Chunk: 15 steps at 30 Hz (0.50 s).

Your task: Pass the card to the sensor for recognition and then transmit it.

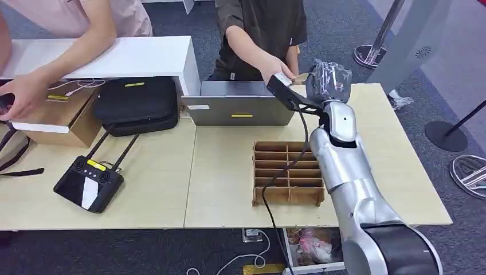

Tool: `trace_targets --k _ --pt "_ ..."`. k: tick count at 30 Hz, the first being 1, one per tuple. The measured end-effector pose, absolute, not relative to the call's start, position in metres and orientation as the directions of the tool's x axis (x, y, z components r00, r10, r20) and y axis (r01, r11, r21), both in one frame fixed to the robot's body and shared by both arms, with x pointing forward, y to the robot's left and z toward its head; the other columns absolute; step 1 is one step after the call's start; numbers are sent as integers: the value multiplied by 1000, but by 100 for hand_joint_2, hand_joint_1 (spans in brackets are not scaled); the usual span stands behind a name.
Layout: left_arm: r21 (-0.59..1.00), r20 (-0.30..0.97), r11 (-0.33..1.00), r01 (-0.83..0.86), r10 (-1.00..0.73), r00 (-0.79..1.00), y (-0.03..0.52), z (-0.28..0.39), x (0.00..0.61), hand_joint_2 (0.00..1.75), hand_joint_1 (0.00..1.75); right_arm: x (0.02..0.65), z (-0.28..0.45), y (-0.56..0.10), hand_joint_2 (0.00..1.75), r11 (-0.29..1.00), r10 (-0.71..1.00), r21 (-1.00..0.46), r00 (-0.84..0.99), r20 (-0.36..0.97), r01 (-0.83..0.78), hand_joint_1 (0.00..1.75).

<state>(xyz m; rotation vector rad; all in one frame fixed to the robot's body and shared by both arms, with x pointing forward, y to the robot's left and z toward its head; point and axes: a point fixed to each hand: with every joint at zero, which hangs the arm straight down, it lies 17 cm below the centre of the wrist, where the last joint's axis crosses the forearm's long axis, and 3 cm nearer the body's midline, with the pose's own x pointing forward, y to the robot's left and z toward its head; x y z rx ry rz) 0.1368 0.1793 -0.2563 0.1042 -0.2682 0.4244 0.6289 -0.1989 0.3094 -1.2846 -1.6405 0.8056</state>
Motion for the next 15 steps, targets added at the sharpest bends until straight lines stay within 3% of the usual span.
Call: trace_targets --k 15 --pt "46 278 902 -429 401 873 180 -256 137 0 0 628 323 -219 175 327 941 -846 -63 332 421 175"
